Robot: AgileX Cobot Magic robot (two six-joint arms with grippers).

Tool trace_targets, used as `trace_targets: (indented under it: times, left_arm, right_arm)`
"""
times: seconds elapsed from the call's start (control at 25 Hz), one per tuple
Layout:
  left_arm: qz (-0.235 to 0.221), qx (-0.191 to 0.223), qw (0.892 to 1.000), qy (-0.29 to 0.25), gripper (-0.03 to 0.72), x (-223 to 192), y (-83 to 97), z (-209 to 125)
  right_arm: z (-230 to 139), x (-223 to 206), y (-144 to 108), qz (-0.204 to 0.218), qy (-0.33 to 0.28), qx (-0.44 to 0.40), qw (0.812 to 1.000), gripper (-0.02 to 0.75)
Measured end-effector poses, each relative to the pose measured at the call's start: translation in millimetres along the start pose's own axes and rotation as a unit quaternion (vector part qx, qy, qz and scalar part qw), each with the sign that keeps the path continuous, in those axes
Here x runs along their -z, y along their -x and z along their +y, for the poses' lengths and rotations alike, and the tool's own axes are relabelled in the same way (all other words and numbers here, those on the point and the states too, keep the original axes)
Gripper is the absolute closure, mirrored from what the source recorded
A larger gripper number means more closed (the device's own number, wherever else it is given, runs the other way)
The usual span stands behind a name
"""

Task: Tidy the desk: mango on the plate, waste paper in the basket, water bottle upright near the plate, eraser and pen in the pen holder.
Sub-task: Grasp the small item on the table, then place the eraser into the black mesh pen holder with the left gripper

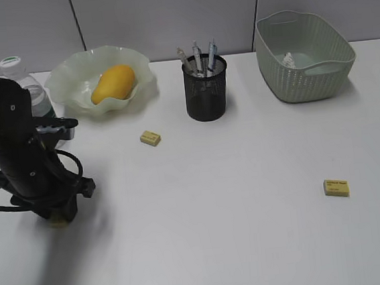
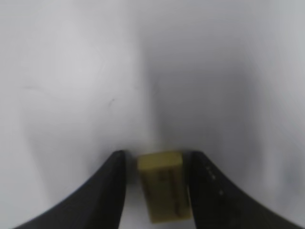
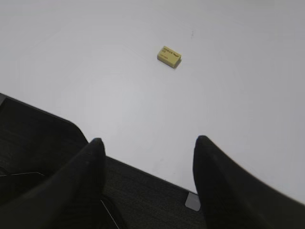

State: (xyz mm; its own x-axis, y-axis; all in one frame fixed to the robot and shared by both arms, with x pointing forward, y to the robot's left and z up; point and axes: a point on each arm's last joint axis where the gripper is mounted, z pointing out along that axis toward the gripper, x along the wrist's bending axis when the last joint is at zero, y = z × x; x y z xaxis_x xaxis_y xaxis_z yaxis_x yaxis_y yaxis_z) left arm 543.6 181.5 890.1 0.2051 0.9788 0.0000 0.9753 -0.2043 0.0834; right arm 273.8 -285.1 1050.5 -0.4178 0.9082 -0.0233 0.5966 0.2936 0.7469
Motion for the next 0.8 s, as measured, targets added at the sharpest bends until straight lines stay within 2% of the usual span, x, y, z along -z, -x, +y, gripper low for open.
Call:
trace_targets:
  times: [0.16, 0.4, 0.48, 0.64, 0.8]
  left_arm:
    - [0.005, -0.001, 1.0, -0.007, 0.487, 0, -2.2, 1]
    - [0.001, 0.006, 1.0, -0.019, 0.486, 7, 0.3, 5]
    - [-0.006, 0.01, 1.0, -0.005, 0.486, 21, 4.1, 15]
    - [-0.04, 0.024, 0.996, 0.082, 0.486, 70, 12.4, 48]
    - [-0.087, 0.04, 0.977, 0.193, 0.486, 128, 21.8, 85]
  right_arm:
    - [0, 0, 0, 0.0, 0.0, 0.0, 1.0, 0.271]
    - [0, 0, 0, 0.0, 0.0, 0.0, 1.0, 0.272]
    - [0, 0, 0, 0.0, 0.0, 0.0, 1.0, 0.274]
    - [0, 0, 0, 0.0, 0.0, 0.0, 1.0, 0.274]
    - [0, 0, 0, 0.0, 0.001, 0.0, 1.0, 0.278]
